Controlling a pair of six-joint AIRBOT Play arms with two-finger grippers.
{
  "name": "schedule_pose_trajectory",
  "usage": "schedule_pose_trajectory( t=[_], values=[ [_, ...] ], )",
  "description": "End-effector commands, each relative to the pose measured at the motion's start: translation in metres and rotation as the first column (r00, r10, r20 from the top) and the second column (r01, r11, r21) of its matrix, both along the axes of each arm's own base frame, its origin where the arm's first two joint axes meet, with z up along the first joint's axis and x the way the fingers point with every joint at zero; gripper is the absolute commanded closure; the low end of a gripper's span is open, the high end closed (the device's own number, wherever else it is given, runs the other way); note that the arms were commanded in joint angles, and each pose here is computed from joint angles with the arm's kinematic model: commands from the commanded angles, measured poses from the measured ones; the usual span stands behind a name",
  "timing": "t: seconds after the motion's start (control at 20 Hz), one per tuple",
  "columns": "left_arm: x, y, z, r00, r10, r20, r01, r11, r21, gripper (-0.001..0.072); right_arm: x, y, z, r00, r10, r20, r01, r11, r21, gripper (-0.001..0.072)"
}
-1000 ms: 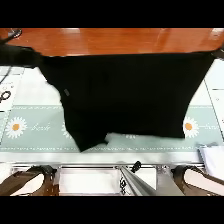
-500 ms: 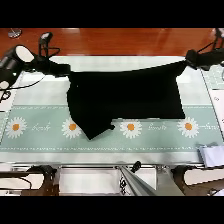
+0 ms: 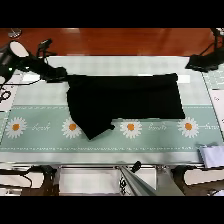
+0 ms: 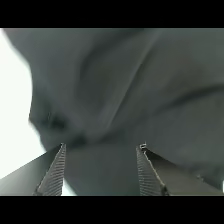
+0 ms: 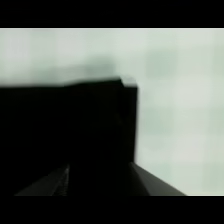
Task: Fold the shirts.
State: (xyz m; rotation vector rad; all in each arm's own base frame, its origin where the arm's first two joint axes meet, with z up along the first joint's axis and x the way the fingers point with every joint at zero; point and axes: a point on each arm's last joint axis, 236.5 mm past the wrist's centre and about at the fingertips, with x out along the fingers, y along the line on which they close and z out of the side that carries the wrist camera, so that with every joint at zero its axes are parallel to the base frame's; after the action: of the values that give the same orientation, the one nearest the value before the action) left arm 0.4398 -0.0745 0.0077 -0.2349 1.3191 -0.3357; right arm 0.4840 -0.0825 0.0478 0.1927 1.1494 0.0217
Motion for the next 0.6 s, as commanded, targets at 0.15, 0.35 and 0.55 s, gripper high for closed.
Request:
schedule_pose_trajectory(
  t=[0.15, 0.35, 0.55],
  values=[
    [-0.094, -0.002, -0.013, 0.965, 0.015, -0.263, -0.098, 0.946, -0.308, 0.0169, -0.085, -0.022, -0.011, 0.972, -0.030, -0.233, 0.099, 0.952, 0.290, 0.0215],
    [-0.149, -0.014, -0.067, 0.920, 0.034, -0.391, -0.175, 0.927, -0.332, 0.0145, -0.106, -0.020, -0.025, 0.954, -0.023, -0.298, 0.131, 0.928, 0.348, 0.0215],
    [-0.154, -0.013, -0.099, 0.910, 0.126, -0.395, -0.257, 0.919, -0.299, 0.0089, -0.102, -0.016, -0.026, 0.958, -0.021, -0.286, 0.128, 0.923, 0.362, 0.0216]
  ],
)
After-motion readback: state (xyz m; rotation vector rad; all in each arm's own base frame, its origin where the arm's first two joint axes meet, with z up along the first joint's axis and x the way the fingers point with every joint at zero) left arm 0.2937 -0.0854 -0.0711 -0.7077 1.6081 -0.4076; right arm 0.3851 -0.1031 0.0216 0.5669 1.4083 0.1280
